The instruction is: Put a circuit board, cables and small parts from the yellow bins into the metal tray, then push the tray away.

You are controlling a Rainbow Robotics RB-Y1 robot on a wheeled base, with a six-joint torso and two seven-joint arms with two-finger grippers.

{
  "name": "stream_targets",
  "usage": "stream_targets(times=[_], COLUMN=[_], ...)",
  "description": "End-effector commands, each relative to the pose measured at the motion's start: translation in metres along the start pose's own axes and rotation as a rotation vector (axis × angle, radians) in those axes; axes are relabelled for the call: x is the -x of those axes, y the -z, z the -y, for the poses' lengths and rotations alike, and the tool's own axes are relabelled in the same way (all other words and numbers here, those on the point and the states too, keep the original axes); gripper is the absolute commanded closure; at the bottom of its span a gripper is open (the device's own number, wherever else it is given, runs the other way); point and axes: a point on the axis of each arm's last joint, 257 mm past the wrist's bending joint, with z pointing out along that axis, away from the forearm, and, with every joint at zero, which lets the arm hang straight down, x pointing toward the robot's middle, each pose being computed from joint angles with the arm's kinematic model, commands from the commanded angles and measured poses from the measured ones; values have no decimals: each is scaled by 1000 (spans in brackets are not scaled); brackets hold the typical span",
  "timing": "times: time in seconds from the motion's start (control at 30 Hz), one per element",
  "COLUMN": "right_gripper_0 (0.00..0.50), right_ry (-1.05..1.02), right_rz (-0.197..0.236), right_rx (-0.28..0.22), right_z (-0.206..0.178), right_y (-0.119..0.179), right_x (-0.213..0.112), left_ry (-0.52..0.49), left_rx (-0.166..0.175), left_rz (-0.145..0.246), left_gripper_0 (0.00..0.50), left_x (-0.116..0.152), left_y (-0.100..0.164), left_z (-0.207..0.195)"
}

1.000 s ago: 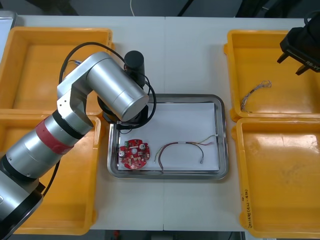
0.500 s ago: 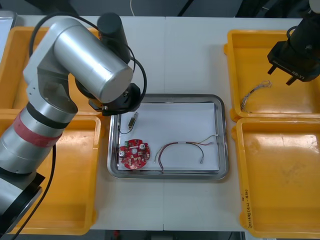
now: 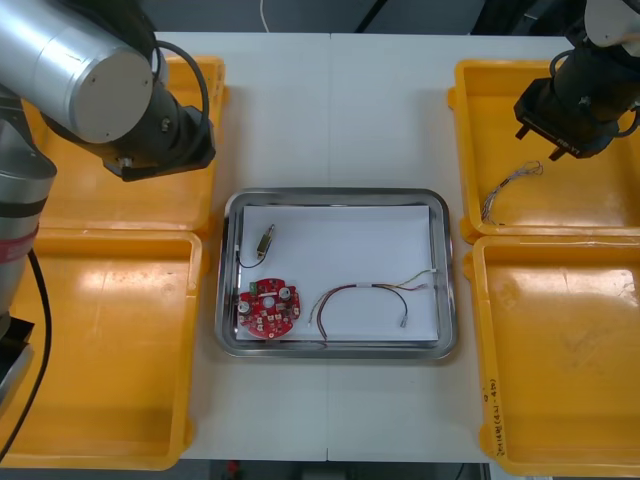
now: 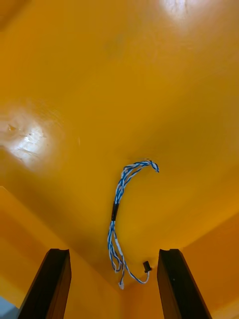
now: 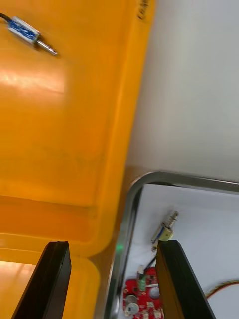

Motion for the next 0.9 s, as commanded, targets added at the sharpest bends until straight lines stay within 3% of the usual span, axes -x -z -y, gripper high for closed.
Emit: stream_targets(times=[0.03, 0.4, 0.9], right_gripper_0=[0, 0, 0], right_ry=[-66, -148, -203], right_rz=[32, -15, -45], right_rx=[66, 86, 111], right_z=[-29, -26, -30], right_y=[14, -8, -27], right_x=[12, 9, -7], left_ry=[109, 130, 235], left_rx=[61, 164, 109], left_rz=[28, -47, 18], left_gripper_0=[0, 0, 0], left_x=[31, 62, 123], left_y=[10, -5, -36], left_z=[-39, -89, -91])
